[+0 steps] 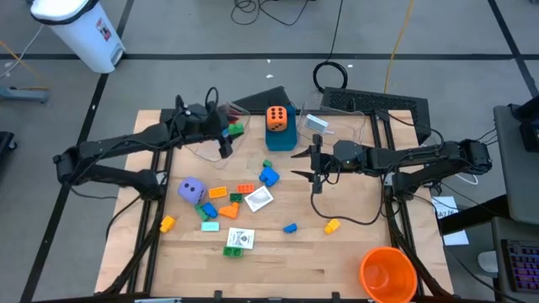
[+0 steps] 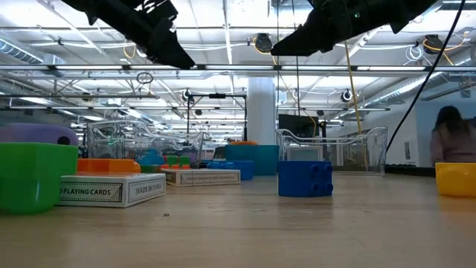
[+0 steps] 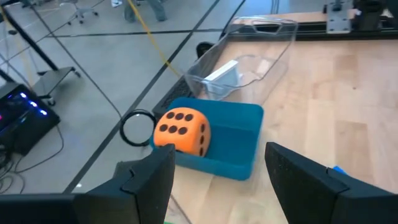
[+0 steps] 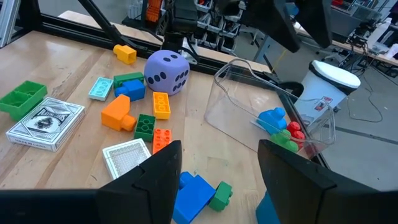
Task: Pick & Place Toys
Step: Put the orange game piece into the left transparent bin
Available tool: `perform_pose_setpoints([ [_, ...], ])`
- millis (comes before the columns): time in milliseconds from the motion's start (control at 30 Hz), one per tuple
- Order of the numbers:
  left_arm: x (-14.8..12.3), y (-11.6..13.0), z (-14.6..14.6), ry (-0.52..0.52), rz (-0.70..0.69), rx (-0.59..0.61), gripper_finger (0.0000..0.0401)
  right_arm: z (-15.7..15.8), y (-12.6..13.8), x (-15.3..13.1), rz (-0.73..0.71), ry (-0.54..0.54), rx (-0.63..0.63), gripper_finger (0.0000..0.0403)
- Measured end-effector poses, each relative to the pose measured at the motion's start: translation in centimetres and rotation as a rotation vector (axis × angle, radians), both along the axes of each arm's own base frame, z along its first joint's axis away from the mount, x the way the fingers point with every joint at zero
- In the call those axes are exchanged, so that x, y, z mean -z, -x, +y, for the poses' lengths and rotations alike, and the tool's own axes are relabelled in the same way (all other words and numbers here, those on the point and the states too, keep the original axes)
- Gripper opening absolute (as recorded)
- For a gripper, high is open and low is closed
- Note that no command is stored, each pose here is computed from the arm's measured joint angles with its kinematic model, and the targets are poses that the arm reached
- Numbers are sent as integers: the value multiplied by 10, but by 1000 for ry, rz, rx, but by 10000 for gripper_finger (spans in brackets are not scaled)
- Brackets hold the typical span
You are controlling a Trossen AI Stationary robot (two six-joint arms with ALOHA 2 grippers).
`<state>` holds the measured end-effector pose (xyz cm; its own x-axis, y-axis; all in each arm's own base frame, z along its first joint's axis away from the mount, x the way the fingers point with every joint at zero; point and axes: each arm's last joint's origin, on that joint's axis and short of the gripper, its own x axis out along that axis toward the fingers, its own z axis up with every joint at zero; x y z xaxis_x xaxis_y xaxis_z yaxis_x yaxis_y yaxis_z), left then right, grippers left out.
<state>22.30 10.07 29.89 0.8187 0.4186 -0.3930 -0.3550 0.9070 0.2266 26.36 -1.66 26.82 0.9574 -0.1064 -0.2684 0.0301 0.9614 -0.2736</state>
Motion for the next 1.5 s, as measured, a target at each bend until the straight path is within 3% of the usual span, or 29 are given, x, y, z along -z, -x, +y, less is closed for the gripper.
perform_pose_setpoints([
  [667, -9, -13, -23, -41, -92, 109, 255, 0, 0, 0, 1, 0, 0, 207],
  [1067, -9, -17, -38, -7, -105, 160, 255, 0, 0, 0, 2, 0, 0, 204],
  [1500, 2, -18, -63, 64, 6, 242, 255, 0, 0, 0, 0, -51, 14, 208],
])
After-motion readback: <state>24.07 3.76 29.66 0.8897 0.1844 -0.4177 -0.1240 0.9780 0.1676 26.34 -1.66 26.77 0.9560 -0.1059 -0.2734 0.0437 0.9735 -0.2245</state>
